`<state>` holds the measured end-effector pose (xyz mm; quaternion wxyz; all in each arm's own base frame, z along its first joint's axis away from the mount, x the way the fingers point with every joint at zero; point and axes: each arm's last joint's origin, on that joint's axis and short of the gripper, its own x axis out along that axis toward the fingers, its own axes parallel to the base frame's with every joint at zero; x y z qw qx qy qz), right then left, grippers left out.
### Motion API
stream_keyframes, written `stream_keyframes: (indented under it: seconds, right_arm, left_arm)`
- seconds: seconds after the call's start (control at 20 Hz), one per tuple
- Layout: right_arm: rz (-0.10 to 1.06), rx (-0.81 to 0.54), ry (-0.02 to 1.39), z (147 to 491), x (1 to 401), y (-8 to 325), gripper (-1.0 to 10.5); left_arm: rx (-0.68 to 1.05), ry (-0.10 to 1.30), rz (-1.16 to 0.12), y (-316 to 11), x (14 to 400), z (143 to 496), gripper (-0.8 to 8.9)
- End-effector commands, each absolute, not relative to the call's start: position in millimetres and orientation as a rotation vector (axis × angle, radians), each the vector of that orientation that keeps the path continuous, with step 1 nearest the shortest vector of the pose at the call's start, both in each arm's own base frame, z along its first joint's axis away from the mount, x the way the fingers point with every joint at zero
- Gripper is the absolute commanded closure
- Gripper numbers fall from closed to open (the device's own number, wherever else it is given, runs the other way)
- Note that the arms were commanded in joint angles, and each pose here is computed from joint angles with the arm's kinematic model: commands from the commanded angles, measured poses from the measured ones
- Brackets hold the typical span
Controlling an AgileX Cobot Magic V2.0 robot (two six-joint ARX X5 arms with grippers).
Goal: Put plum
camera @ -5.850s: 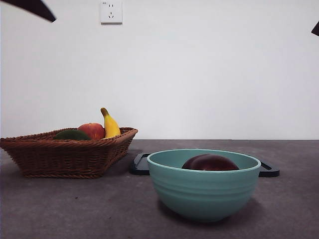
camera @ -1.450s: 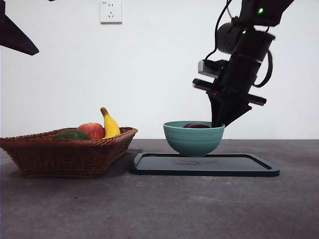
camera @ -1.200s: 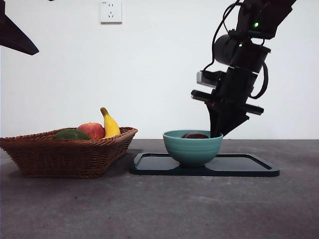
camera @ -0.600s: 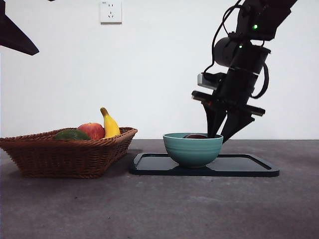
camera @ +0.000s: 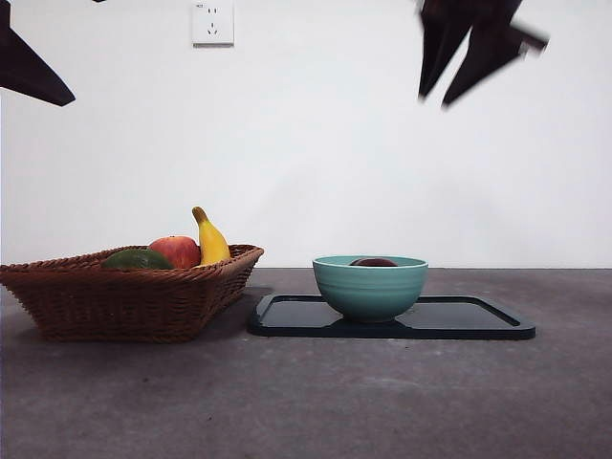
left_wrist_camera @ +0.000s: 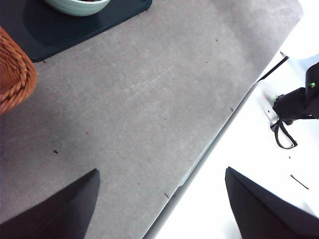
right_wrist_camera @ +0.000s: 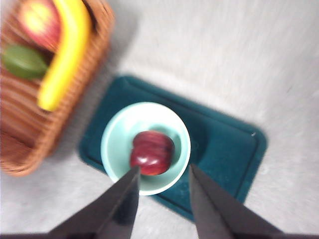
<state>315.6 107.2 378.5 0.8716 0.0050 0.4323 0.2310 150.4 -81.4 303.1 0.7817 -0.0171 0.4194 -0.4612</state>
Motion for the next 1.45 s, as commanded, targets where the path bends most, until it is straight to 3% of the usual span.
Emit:
stream_keyframes:
  seconds: [0.05,0.35,0.65,0.95,1.45]
  right_arm:
    - [0.5,-0.003,0.857,394,284,99,7.9]
    - [0.539,-0.008,0.805,377,200,76,7.9]
    - [0.696,0.013,0.818,337,143,69,7.9]
    - [0.777,0.008,0.859,291,118,67,7.9]
    - [0.81,0.02,0.829,287,111,65,7.9]
  left_arm:
    - [-0.025,0.888,-1.013,-83,152,306,4.1]
    - [-0.024,0.883,-1.013,-83,152,306,4.1]
    - [-0.017,0.879,-1.017,-83,152,306,4.1]
    - [-0.017,0.879,-1.017,-83,152,306,4.1]
    - [-0.014,0.877,-1.018,-83,152,306,4.1]
